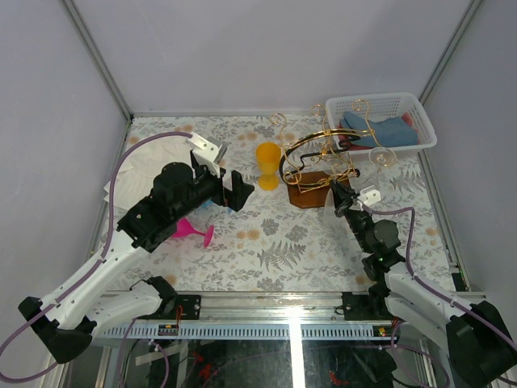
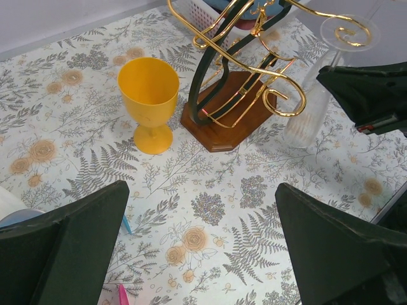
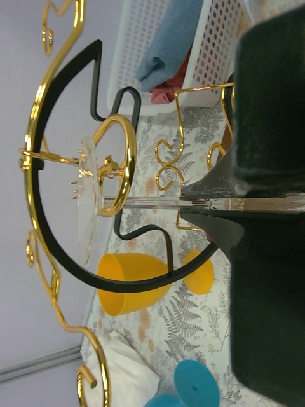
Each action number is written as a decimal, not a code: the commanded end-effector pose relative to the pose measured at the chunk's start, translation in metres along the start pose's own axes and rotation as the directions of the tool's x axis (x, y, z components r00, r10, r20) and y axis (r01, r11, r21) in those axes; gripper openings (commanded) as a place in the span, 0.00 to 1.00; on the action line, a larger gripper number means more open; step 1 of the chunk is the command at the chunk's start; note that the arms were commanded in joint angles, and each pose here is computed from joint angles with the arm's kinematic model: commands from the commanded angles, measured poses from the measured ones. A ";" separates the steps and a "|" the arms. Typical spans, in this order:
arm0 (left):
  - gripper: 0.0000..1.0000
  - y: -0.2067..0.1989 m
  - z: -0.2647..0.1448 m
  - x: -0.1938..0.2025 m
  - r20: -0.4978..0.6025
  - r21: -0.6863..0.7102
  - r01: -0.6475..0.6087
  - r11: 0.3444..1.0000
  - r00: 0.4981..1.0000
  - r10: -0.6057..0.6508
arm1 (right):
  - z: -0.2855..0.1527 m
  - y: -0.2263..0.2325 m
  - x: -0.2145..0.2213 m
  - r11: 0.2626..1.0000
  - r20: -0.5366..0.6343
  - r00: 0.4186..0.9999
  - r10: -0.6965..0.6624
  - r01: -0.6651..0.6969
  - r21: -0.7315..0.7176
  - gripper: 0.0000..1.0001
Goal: Place the wine glass upside down on the wine glass rack
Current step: Turn the wine glass upside down at the wine rack.
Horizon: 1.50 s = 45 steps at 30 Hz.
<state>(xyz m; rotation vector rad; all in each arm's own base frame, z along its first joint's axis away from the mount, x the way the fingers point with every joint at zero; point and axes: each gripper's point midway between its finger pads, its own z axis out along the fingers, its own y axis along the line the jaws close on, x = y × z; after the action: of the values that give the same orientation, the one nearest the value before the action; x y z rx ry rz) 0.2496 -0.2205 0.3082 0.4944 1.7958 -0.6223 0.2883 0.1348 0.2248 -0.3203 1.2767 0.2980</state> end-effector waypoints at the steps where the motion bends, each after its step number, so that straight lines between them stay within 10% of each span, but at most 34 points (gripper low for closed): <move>1: 1.00 0.002 0.002 -0.013 0.064 0.001 -0.014 1.000 0.998 0.014 | 0.007 0.003 -0.008 1.000 0.024 1.000 -0.005 0.005 -0.023 0.05; 18: 1.00 0.024 -0.005 -0.021 0.101 -0.105 0.021 0.994 0.995 -0.011 | -0.002 -0.007 0.005 0.998 -0.024 0.999 0.035 -0.034 0.046 0.40; 30: 1.00 0.060 -0.033 -0.038 0.215 -0.286 0.101 0.953 0.976 -0.039 | -0.034 -0.012 0.017 0.950 -0.269 0.918 0.290 -0.242 0.195 0.97; 45: 1.00 0.090 -0.036 -0.038 0.222 -0.374 0.168 0.912 0.971 -0.087 | -0.074 0.019 0.005 0.945 -0.460 0.829 0.318 -0.317 0.081 0.96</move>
<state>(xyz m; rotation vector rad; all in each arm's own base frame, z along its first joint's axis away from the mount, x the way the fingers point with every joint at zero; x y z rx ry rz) 0.2831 -0.1361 0.3227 0.1029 1.7581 -0.3594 0.2268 0.1167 0.1888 -0.1745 1.7637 0.4667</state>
